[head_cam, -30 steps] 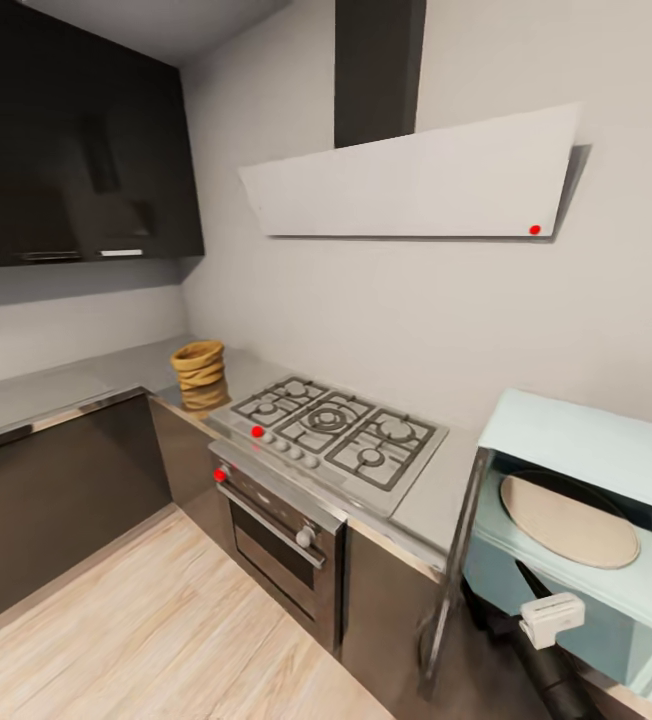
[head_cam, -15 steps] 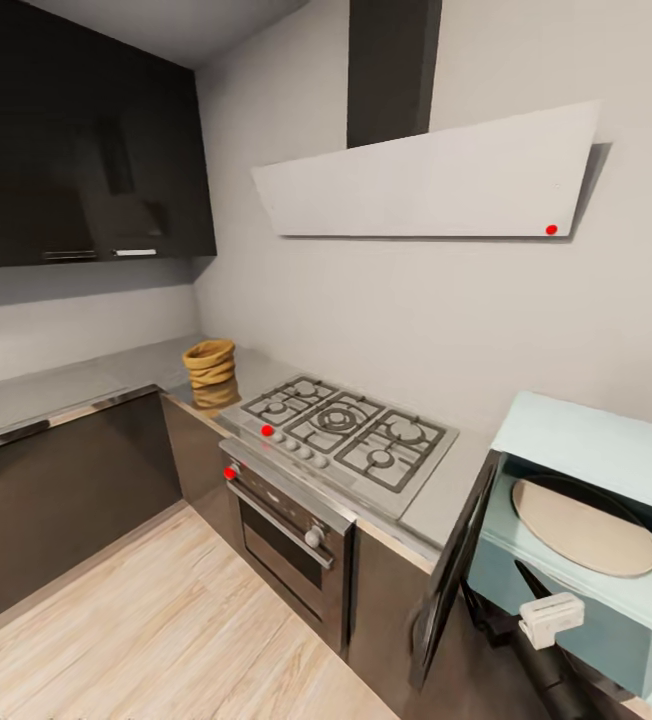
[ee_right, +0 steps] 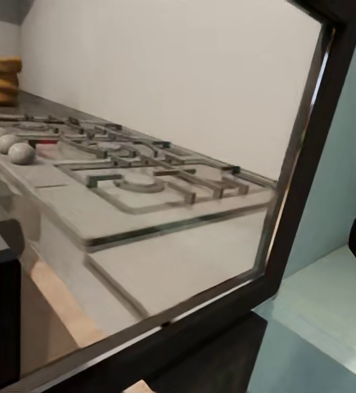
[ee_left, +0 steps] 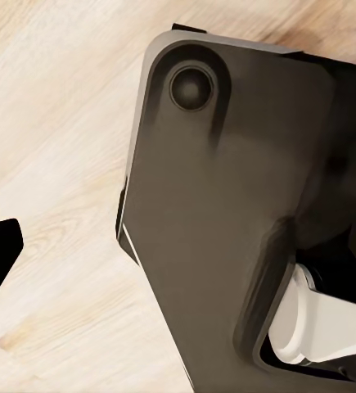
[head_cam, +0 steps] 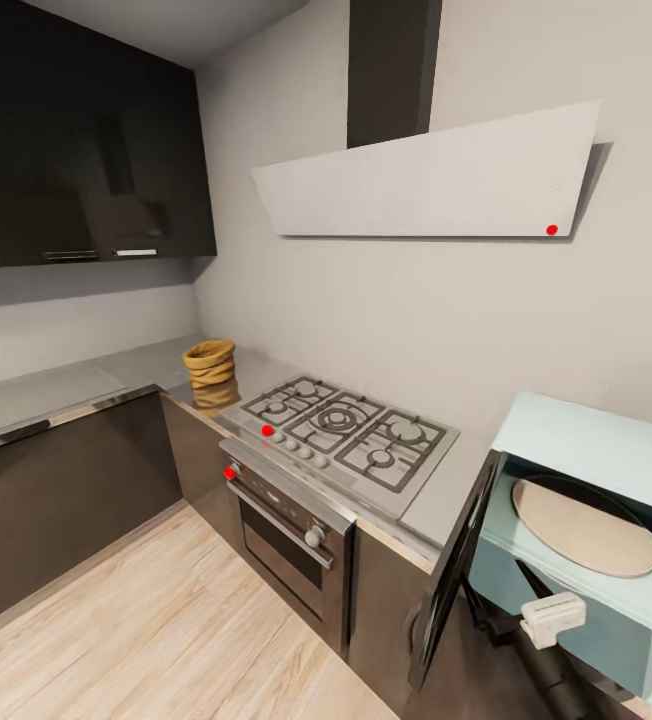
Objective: In the kitchen, take the popcorn bag from the countertop, put it into the microwave, and heat it until the popcorn is cooked so the cooked popcorn ends up inside the bag.
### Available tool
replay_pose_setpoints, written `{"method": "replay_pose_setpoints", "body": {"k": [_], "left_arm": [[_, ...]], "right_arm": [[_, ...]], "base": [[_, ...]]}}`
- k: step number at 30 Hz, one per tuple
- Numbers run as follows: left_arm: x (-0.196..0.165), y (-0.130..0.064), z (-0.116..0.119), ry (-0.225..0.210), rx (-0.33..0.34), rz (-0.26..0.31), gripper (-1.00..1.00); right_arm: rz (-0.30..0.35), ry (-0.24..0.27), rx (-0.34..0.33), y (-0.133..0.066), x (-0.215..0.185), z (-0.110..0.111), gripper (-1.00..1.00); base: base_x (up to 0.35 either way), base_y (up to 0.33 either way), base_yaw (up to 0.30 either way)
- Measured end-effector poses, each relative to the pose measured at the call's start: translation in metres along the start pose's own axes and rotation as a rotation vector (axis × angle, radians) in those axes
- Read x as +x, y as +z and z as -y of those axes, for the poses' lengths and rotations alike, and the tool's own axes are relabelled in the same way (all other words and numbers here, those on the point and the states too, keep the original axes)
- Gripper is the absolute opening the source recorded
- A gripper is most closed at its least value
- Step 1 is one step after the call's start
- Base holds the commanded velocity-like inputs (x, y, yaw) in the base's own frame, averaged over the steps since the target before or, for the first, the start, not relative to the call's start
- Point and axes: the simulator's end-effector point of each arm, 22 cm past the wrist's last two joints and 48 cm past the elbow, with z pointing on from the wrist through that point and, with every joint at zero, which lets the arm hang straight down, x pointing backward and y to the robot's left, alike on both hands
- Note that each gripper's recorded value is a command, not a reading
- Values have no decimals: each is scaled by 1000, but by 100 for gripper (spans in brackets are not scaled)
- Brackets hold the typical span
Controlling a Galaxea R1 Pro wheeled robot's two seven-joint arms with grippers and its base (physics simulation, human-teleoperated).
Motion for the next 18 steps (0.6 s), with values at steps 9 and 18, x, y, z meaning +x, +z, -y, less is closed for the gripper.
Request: {"method": "replay_pose_setpoints", "body": {"k": [9,18], "left_arm": [[0,0,-1,0,-1,1,100],[0,0,-1,-1,-2,-1,100]], "right_arm": [[-3,-23,107,-8,0,50,100],[-27,-37,204,-21,8,93,100]], "base": [[0,0,0],[-230,28,0]]}}
